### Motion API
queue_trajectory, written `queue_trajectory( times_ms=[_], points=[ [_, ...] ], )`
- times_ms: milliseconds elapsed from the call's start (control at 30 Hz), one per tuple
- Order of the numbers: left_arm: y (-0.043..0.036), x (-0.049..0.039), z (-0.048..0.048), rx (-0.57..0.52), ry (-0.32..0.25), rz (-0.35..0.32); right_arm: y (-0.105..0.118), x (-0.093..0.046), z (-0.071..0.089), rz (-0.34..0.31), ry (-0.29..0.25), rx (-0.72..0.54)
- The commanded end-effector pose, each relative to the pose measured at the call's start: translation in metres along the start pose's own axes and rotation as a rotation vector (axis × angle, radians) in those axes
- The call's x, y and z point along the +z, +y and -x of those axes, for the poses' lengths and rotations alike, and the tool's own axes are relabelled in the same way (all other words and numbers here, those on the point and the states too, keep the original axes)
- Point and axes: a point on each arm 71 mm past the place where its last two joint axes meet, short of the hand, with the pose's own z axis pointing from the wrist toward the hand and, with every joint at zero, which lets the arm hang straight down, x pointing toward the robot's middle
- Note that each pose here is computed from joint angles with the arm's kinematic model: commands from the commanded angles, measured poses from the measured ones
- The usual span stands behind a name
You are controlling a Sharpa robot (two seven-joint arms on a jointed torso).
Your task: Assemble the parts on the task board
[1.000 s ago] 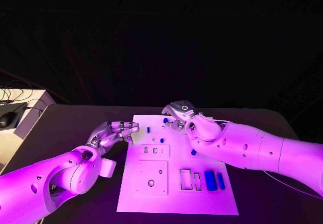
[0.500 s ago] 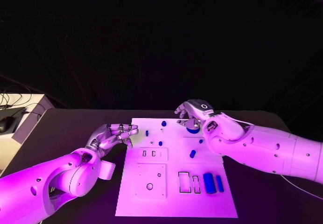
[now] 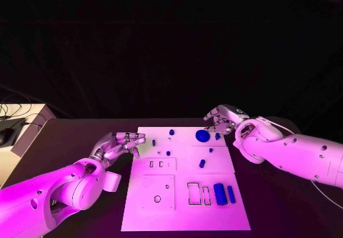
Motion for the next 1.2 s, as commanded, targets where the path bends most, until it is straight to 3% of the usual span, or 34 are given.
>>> queue_trajectory(
  times_ms=[33, 367, 1200],
  points=[
    [-0.0015, -0.0004, -0.0027, -0.01, 0.021, -0.018, -0.007, 0.001, -0.005, -0.027, 0.091, 0.014],
    [-0.0013, 0.0002, -0.0038, -0.011, 0.024, -0.018, -0.01, 0.005, -0.01, -0.051, 0.147, -0.027],
    [-0.0011, 0.0003, -0.0038, -0.011, 0.023, -0.015, -0.003, 0.014, -0.025, -0.077, 0.224, -0.071]
  ],
)
